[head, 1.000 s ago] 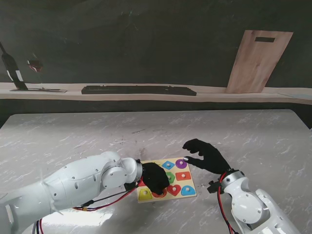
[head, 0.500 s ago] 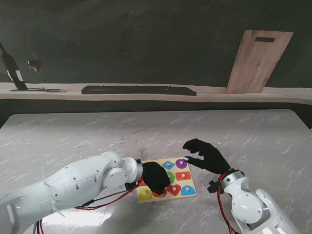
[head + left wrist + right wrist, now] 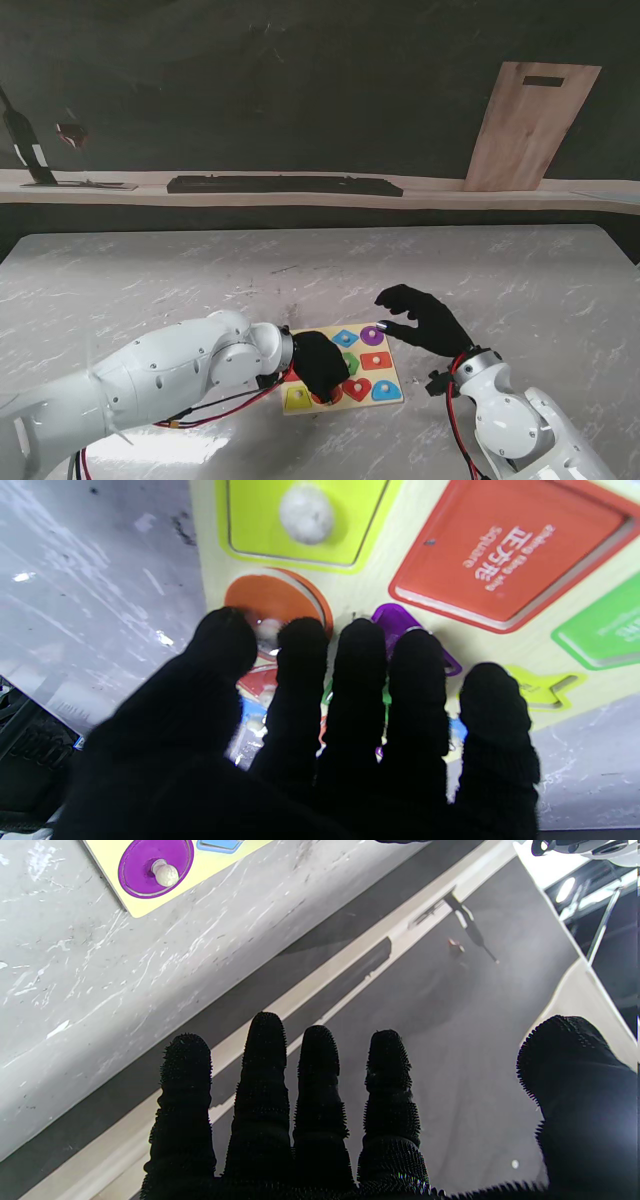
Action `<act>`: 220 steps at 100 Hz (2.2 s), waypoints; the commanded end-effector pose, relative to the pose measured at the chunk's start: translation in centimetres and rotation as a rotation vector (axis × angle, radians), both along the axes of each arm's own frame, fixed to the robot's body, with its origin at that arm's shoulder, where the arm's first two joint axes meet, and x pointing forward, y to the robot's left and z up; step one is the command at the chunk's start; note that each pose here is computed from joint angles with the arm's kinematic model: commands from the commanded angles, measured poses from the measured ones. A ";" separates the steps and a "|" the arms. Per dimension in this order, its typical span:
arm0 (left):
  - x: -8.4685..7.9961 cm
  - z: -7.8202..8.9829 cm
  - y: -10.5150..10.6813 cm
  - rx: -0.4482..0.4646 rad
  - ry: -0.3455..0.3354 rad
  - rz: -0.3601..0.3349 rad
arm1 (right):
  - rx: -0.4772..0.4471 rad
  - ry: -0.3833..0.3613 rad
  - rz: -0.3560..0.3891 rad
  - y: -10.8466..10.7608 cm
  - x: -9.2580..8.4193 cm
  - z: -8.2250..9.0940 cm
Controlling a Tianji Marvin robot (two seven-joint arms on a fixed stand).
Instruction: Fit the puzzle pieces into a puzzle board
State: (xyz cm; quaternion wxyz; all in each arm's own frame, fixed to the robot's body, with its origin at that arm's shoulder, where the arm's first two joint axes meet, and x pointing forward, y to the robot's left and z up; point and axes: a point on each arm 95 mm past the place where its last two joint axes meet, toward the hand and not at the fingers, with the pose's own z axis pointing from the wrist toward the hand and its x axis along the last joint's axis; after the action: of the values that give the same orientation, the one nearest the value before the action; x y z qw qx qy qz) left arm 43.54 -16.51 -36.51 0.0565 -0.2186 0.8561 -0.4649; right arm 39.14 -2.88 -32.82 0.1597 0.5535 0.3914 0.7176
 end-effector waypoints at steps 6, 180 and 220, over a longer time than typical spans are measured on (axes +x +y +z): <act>0.1 -0.1 0.3 0.016 0.010 -0.005 | 0.005 0.002 0.004 0.3 -0.2 -0.1; -0.3 -0.7 0.6 -0.035 -0.035 -0.009 | 0.009 0.003 0.006 0.3 -0.2 -0.2; -0.1 -0.7 0.9 0.000 -0.039 -0.024 | 0.009 0.002 0.005 0.3 -0.2 -0.2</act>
State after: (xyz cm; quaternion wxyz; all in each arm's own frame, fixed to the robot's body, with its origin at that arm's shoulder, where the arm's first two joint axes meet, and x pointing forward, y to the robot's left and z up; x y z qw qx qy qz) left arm 43.37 -16.15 -36.83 0.0665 -0.1978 0.8512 -0.4815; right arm 39.19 -2.89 -32.80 0.1584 0.5536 0.3901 0.7186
